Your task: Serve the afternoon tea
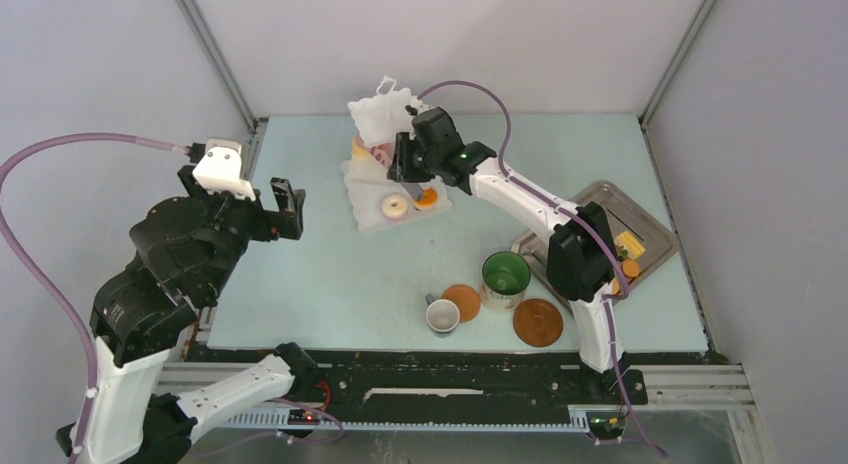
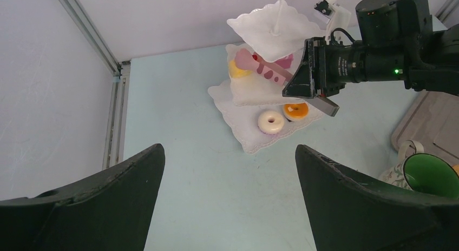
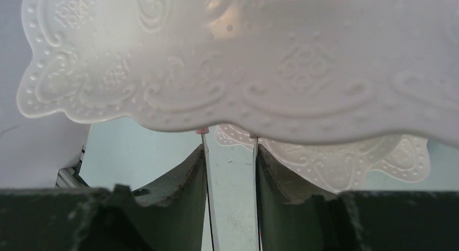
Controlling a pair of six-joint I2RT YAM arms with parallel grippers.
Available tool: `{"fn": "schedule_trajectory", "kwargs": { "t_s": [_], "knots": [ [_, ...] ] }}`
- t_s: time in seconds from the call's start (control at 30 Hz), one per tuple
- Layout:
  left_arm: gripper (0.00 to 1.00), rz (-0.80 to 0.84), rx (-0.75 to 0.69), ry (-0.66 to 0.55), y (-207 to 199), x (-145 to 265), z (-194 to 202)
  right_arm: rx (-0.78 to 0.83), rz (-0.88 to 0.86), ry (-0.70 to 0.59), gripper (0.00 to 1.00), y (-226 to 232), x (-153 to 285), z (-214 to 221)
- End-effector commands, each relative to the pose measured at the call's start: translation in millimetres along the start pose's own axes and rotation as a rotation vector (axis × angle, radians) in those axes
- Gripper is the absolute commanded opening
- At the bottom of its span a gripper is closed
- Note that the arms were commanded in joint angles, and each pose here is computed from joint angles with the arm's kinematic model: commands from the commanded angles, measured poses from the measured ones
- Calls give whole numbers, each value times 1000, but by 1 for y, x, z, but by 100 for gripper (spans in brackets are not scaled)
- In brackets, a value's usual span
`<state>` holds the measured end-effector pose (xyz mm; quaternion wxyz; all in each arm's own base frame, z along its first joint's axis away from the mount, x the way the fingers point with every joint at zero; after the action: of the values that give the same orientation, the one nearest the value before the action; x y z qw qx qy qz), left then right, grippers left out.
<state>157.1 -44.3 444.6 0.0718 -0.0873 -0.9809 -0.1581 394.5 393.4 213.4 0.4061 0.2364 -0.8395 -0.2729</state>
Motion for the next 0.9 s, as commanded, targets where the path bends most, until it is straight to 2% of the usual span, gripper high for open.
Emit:
{"fn": "schedule_trajectory", "kwargs": {
  "t_s": [0.0,0.4,0.73,0.87],
  "knots": [
    [98,13,-9,-18,-2,-3,-7,17,-26,-55,38,13,5,-16],
    [98,26,-2,-24,-4,-3,-9,62,-10,-52,48,12,23,-15],
    [98,31,4,-21,-6,-4,-8,62,6,-55,49,11,42,-16],
    [98,27,4,-18,-5,-4,-7,76,-23,-35,44,14,57,-11]
  ]
}}
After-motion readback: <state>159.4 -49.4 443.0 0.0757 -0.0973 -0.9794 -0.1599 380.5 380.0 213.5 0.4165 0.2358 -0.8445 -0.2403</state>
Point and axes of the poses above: each gripper's point midway between its finger pads, its own x axis back along the fingers, its own y axis along the line the jaws close on, z = x × y, the point moved 4 cm from there along x, back along the fingers, and after that the axes turned 15 degrees about -x, right-handed, at the moved point
